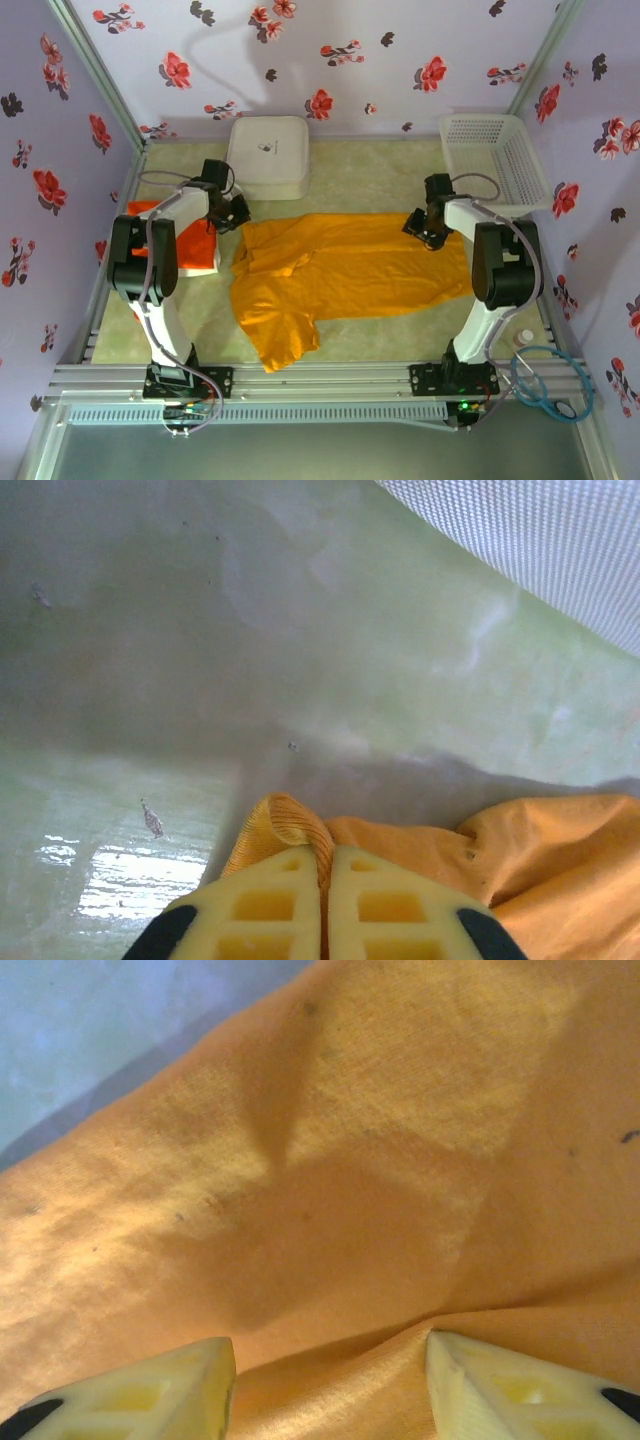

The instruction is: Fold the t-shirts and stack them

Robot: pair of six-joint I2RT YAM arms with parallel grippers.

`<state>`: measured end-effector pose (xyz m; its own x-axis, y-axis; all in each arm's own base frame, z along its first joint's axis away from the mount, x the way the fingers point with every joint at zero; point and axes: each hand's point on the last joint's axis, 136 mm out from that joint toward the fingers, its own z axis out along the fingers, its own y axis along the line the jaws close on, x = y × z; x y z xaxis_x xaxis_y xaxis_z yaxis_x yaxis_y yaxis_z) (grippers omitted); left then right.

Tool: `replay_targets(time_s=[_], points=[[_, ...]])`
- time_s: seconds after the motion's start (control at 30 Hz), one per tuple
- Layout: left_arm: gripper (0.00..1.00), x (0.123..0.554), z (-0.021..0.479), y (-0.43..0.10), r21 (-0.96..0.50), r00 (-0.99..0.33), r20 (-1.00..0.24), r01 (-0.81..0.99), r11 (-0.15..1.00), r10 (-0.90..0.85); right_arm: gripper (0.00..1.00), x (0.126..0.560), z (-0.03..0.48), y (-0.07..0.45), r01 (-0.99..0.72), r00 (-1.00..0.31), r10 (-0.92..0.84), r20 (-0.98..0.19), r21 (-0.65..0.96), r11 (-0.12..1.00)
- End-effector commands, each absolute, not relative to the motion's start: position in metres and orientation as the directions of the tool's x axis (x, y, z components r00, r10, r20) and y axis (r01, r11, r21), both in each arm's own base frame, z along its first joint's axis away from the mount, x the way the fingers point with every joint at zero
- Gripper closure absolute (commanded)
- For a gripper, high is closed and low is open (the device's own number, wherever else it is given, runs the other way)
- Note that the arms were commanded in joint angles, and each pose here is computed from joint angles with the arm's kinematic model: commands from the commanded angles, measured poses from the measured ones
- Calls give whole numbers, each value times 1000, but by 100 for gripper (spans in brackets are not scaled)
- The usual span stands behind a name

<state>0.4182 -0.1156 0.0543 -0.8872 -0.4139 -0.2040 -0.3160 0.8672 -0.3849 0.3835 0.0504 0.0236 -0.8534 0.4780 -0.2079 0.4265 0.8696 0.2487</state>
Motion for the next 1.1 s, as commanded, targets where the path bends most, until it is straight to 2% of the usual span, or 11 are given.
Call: replay_targets(time_s=[0.0, 0.3, 0.7, 1.0, 1.03, 1.07], points=[[100, 430, 63, -116, -382, -875, -245, -308, 871, -417, 50, 389, 22, 42, 464, -837, 502, -218, 205, 862], [100, 439, 97, -94, -329, -825, -403, -273, 904, -396, 52, 382, 18, 34, 491, -825, 521, -217, 178, 852], [100, 441, 103, -55, -312, -787, -400, -365, 877, -470, 53, 374, 14, 27, 506, -819, 534, -208, 175, 845], [100, 462, 113, -53, -358, -781, -413, -334, 872, -469, 53, 376, 11, 30, 492, -827, 525, -203, 190, 849], [97, 466, 115, -54, -365, -781, -416, -327, 872, -467, 53, 377, 11, 30, 490, -827, 524, -203, 195, 849], [89, 468, 115, -55, -366, -781, -417, -324, 872, -465, 53, 377, 11, 31, 490, -827, 525, -202, 202, 848]])
